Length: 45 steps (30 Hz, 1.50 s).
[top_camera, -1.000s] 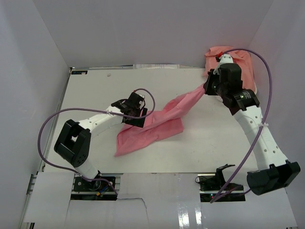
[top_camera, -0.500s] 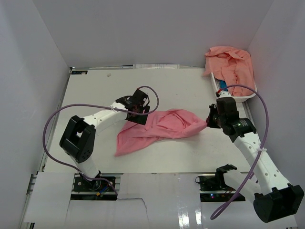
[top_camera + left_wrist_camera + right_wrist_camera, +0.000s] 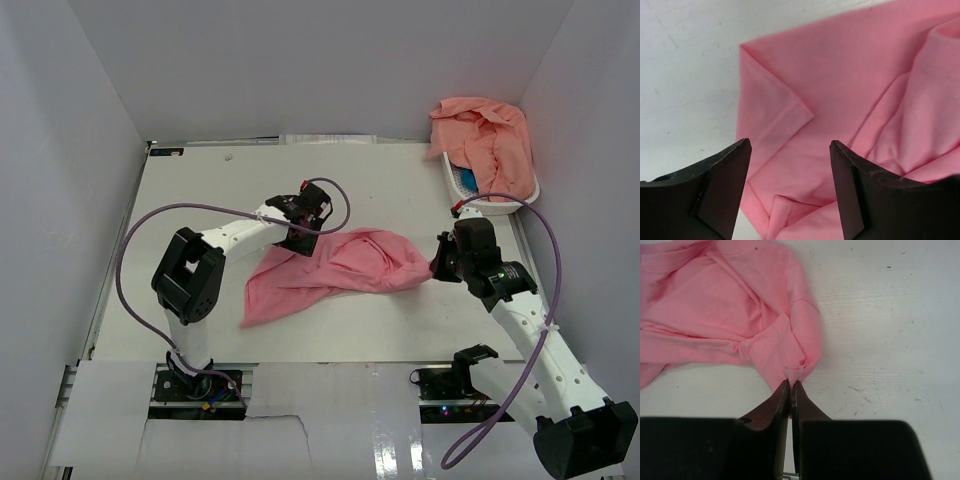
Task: Fold and stack the t-shirts
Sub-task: Flatten out the tshirt
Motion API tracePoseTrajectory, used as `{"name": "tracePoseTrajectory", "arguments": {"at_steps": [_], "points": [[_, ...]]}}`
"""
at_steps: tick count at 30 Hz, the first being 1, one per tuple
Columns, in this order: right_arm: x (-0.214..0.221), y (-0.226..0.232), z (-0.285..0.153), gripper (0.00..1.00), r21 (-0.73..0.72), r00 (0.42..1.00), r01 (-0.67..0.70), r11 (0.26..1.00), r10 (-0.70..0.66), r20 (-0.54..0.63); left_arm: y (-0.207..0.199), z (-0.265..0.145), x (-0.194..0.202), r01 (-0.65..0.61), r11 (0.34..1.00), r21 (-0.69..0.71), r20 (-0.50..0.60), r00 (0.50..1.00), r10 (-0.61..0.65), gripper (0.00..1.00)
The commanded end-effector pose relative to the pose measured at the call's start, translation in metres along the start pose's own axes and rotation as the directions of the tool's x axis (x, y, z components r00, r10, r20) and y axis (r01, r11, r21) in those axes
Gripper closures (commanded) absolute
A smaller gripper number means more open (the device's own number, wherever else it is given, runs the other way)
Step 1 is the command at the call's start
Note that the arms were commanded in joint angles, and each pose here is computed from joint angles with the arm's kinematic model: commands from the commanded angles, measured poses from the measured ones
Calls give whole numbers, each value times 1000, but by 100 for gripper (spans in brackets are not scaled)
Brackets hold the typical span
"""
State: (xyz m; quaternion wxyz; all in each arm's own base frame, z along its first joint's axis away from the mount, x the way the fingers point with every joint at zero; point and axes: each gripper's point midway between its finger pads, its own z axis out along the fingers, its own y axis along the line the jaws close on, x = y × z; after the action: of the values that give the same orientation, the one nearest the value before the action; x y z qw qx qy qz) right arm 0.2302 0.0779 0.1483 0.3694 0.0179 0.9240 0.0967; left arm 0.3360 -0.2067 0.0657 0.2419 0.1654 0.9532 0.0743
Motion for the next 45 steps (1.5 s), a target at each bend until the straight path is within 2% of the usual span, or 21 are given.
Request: {"name": "tracePoseTrajectory", "arguments": {"at_steps": [1, 7, 19, 21, 34, 39, 45], "points": [[-16, 7, -6, 92, -36, 998, 0, 999, 2, 58, 0, -10, -19, 4, 999, -44, 49, 999, -2, 25], [-16, 7, -8, 92, -36, 998, 0, 999, 3, 68, -9, -2, -26, -19, 998, -62, 38, 999, 21, 31], [-16, 8, -8, 92, -45, 998, 3, 999, 0, 70, -4, 9, -11, -27, 993, -112, -2, 1000, 27, 37], [-16, 8, -9, 92, -45, 997, 2, 999, 1, 73, -5, 11, -12, -29, 994, -107, -5, 1000, 29, 41], [-17, 9, -11, 92, -51, 997, 2, 999, 2, 79, -12, 27, 4, -54, 994, -97, -69, 997, 47, 42], [-16, 9, -11, 92, -55, 997, 4, 998, 0, 78, -11, 29, 3, -53, 993, -106, -69, 997, 46, 52], [-14, 9, -9, 92, -58, 997, 4, 998, 0, 72, -10, 28, 0, -47, 993, -111, -61, 997, 40, 52]]}}
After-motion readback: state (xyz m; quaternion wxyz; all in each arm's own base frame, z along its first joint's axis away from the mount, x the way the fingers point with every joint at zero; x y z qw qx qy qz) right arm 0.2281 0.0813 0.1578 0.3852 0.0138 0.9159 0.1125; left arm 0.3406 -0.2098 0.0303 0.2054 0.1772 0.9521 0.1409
